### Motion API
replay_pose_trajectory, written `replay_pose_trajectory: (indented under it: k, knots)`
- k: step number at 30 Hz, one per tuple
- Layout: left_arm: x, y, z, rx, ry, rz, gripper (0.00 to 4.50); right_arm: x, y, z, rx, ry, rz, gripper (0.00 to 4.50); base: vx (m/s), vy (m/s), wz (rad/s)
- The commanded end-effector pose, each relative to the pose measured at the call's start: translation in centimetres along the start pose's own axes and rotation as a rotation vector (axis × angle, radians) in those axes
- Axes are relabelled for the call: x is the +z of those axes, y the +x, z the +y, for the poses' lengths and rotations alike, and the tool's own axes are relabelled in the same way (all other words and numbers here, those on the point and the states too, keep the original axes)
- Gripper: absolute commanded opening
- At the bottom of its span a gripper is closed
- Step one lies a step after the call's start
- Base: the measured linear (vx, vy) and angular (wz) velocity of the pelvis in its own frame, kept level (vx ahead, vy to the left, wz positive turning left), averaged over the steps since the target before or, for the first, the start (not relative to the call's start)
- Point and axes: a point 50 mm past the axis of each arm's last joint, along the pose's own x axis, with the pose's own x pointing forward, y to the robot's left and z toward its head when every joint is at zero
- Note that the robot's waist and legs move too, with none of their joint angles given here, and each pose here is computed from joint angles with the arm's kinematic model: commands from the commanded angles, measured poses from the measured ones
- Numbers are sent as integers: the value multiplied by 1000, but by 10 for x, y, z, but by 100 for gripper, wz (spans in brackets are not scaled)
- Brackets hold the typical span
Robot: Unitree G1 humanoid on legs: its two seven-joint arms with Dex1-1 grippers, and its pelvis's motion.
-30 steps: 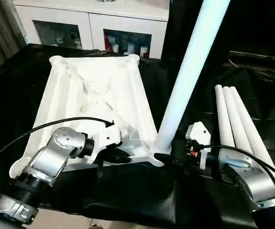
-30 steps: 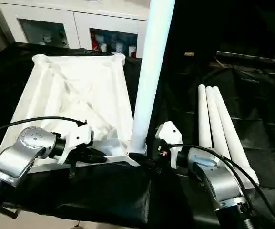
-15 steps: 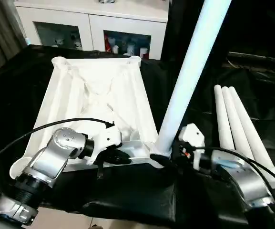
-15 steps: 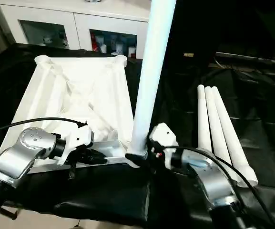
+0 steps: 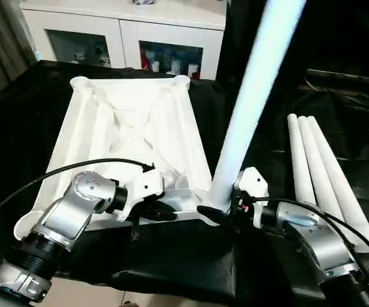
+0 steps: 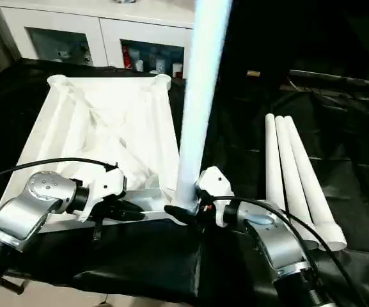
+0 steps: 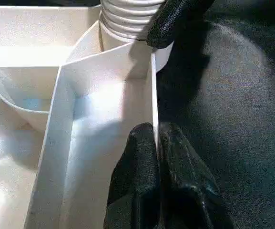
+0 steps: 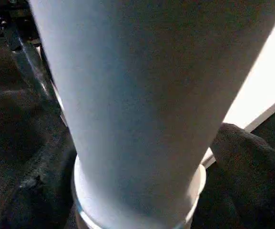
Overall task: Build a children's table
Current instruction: Rotate leg to tighten
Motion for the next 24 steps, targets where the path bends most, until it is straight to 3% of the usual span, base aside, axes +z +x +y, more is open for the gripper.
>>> replay_pose_trajectory:
  k: [1,12,20,24]
  knots:
    - [14,4,-4,-63,67,-46,0,-1,-2,-1,-8,-2,-1,393,0,0,0]
    - [12,3,-3,-64,63,-34,0,-10,-2,3,-28,40,-10,297,0,0,0]
    - [10,3,-5,-64,57,-36,0,-25,-4,3,-113,135,-19,279,0,0,0]
    - [9,3,-5,-66,56,-32,0,-29,-4,4,-140,140,-15,279,0,0,0]
